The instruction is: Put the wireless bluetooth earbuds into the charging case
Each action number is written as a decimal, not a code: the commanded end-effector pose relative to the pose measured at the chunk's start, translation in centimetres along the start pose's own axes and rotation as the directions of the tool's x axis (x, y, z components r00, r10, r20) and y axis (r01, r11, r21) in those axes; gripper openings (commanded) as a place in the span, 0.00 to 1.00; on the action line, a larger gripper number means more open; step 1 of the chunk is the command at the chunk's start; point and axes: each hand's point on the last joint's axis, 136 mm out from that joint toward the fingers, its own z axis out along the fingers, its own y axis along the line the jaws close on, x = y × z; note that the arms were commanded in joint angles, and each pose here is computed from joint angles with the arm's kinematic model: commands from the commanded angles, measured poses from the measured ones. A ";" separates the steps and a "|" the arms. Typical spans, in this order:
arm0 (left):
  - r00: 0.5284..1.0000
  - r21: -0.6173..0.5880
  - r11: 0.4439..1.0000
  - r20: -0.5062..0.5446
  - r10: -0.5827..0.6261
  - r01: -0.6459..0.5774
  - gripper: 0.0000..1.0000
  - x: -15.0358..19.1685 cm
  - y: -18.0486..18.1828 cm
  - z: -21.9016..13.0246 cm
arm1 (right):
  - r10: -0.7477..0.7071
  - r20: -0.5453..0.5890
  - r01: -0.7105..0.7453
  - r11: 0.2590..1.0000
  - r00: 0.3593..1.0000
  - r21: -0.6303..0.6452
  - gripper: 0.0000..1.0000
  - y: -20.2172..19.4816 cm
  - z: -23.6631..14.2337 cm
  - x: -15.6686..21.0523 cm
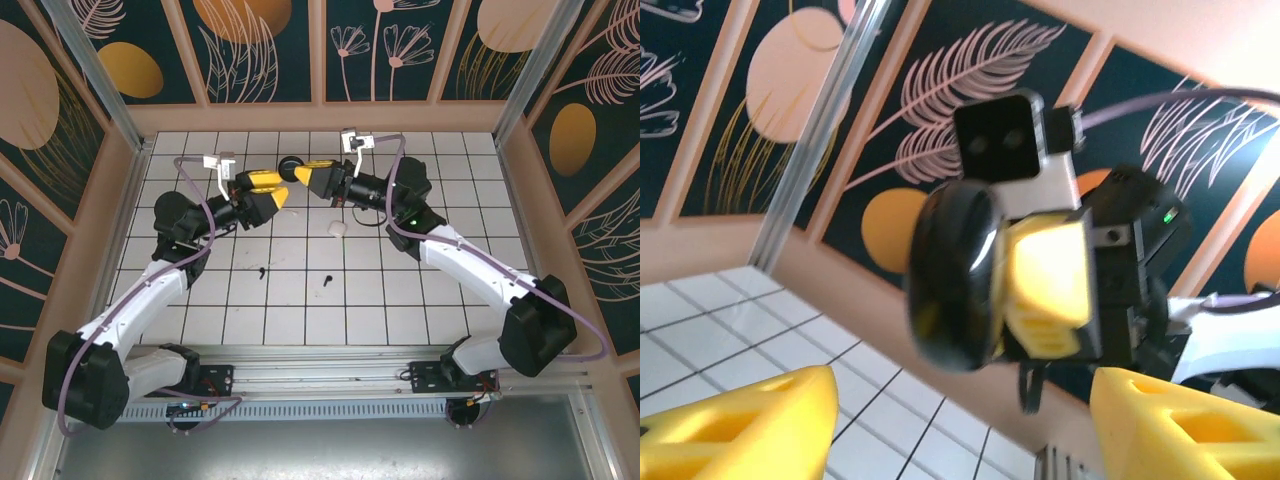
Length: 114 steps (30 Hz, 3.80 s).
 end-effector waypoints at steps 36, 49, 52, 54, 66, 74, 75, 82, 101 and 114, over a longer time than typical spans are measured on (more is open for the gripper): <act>0.996 0.067 0.998 0.085 -0.026 0.020 0.15 -2.0 -0.4 0.7 | 0.035 0.041 -0.031 0.996 0.999 -0.084 0.00 1.9 1.0 0.2; 0.953 -0.209 0.942 -0.210 0.220 -0.264 0.00 1.7 2.9 -1.1 | -0.082 -0.219 0.084 0.996 0.972 0.002 0.54 1.0 1.1 2.0; 0.929 -0.197 0.921 -0.233 0.288 -0.335 0.00 2.6 2.5 -1.9 | -0.126 -0.287 0.137 0.991 0.950 0.015 0.57 0.7 0.8 2.8; 0.899 -0.114 0.911 -0.252 0.359 -0.396 0.00 3.7 1.3 -2.3 | -0.158 -0.327 0.167 0.986 0.932 -0.002 0.58 0.9 0.5 3.3; 0.886 -0.015 0.907 -0.222 0.407 -0.420 0.00 5.1 -1.5 -3.6 | -0.180 -0.472 0.132 0.982 0.863 -0.132 0.62 2.2 -0.5 6.8; 0.905 0.041 0.933 -0.231 0.357 -0.357 0.00 6.1 -2.2 -3.7 | -0.140 -0.495 0.119 0.990 0.858 -0.073 0.64 0.4 0.2 7.6; 0.906 0.045 0.934 -0.227 0.356 -0.355 0.00 6.1 -2.3 -3.7 | -0.134 -0.493 0.120 0.991 0.860 -0.059 0.64 0.1 0.3 7.5; 0.908 0.049 0.933 -0.219 0.359 -0.357 0.00 6.6 -2.6 -4.1 | -0.087 -0.433 0.115 0.993 0.897 0.038 0.64 -2.0 0.5 5.3; 0.912 -0.094 0.923 -0.219 0.347 -0.374 0.00 6.7 -1.1 -5.4 | 0.243 -0.224 -0.138 0.905 0.944 0.402 0.61 -10.1 -3.6 2.9; 0.907 -0.178 0.902 -0.233 0.350 -0.394 0.00 5.3 -3.3 -7.3 | 0.590 -0.325 -0.236 0.679 0.739 0.696 0.38 -18.8 0.5 20.3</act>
